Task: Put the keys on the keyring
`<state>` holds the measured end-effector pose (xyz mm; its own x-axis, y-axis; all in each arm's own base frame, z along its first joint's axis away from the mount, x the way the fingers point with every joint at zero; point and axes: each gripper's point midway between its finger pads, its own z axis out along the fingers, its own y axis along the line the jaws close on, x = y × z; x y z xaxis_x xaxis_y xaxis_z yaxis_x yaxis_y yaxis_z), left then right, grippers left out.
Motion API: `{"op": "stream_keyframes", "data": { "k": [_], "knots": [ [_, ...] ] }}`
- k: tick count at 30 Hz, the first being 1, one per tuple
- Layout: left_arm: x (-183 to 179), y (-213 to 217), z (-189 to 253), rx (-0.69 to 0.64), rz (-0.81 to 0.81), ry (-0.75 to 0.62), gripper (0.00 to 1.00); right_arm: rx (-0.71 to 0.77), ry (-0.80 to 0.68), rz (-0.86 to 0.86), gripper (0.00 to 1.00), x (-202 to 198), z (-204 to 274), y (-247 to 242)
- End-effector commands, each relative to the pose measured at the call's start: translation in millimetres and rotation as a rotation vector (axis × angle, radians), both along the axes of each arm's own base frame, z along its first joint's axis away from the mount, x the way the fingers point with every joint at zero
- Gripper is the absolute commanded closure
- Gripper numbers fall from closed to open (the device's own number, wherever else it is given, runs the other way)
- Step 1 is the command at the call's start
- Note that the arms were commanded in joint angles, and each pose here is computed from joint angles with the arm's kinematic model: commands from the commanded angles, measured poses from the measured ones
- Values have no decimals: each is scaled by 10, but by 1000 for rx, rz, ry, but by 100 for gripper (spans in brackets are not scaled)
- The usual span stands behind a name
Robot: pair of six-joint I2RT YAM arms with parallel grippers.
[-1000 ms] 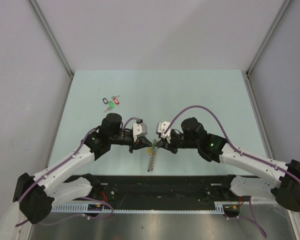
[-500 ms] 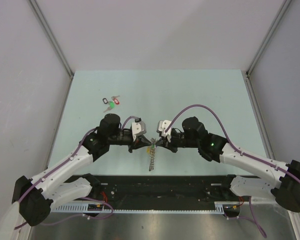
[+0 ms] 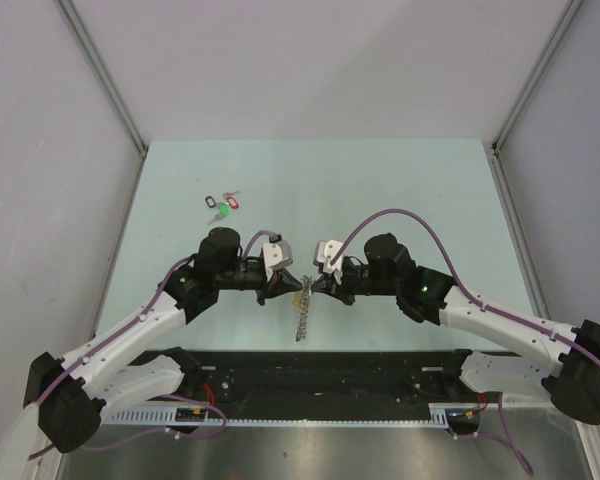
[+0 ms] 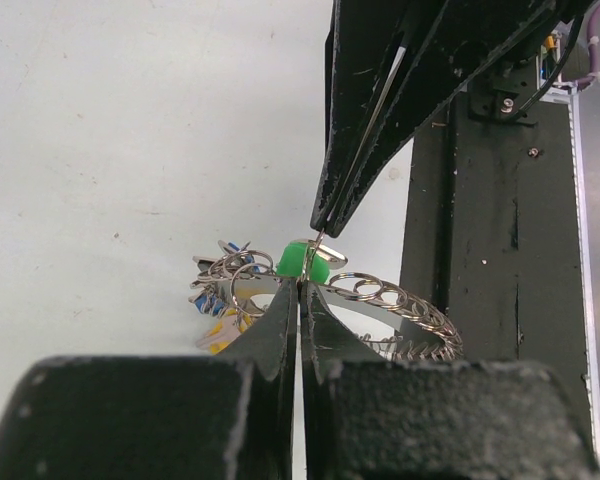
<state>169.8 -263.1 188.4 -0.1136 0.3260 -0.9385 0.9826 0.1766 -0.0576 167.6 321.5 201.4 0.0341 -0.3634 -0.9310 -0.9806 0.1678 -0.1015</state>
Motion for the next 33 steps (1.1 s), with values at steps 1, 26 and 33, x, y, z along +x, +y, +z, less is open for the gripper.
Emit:
{"op": "stream_keyframes", "data": {
  "k": [1, 26, 33],
  "knots": [
    [58, -42, 229, -30, -2, -64, 100, 53, -51, 1, 100, 51, 180, 70],
    [139, -93, 422, -133, 94, 6, 100, -13, -40, 71, 100, -41, 8, 131],
    [138, -69, 482, -168, 114, -15, 100, -26, -35, 7, 70, 32, 21, 33]
  ]
}}
